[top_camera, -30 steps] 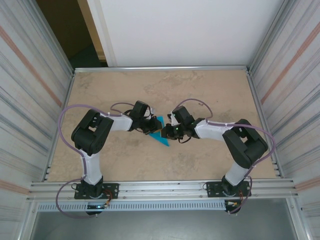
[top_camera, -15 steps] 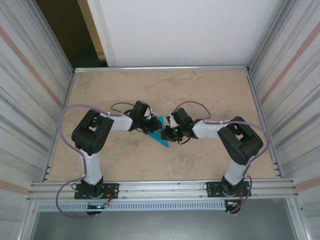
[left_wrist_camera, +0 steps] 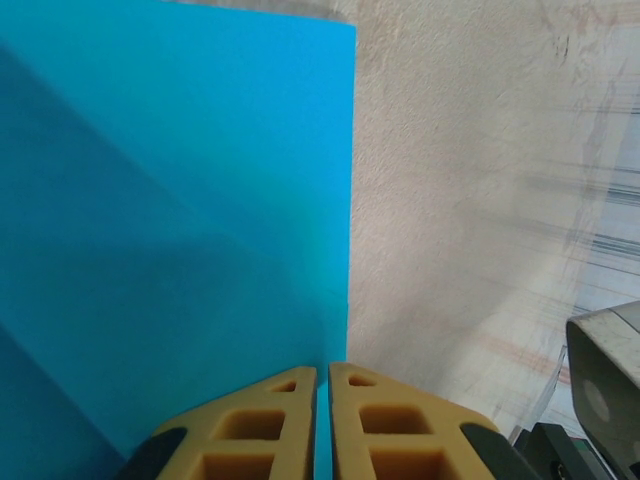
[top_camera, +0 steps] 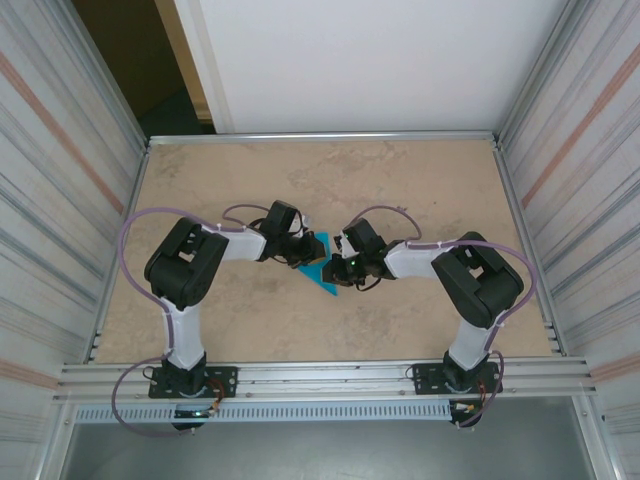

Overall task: Fold a paper plane with a square sheet of paper (pick it up from the middle)
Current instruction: Fourth fold the wing at the center of the table.

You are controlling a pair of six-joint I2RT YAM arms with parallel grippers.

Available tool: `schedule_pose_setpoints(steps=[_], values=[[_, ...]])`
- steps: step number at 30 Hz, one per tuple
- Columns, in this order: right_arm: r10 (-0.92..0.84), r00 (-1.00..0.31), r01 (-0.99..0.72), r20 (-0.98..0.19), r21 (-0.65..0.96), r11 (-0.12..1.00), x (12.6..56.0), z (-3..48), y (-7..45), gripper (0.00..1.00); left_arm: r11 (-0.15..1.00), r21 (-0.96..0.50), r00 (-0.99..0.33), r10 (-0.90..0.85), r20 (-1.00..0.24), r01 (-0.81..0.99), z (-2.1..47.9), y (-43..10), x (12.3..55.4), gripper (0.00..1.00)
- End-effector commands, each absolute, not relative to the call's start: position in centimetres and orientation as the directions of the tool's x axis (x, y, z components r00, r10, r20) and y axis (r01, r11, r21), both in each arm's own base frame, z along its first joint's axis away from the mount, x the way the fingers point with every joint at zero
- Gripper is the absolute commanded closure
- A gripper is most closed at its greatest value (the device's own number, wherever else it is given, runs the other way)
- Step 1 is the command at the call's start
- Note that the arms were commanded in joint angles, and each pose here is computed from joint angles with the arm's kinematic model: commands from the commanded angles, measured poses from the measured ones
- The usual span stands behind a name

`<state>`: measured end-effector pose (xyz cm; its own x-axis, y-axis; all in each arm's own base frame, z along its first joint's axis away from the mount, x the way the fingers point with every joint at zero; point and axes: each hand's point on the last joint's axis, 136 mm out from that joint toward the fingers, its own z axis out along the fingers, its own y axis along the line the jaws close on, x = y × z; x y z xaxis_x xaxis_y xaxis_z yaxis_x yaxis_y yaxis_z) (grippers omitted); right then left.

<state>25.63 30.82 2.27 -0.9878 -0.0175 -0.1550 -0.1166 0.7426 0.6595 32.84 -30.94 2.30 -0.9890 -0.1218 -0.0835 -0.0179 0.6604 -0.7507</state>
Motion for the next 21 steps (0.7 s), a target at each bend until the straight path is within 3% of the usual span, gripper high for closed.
schedule_pose_setpoints(steps=[1,21], values=[[-0.025,-0.995,-0.080,-0.093,0.650,0.756,24.2,0.6,30.4,0.86,0.676,-0.737,-0.991,-0.107,-0.079,-0.014,1.4,-30.8,32.8,0.88],[-0.001,-0.995,-0.068,-0.095,0.705,0.706,22.6,2.8,30.1,0.84,0.703,-0.710,-0.990,-0.122,-0.066,-0.039,0.4,-29.7,32.4,0.89]])
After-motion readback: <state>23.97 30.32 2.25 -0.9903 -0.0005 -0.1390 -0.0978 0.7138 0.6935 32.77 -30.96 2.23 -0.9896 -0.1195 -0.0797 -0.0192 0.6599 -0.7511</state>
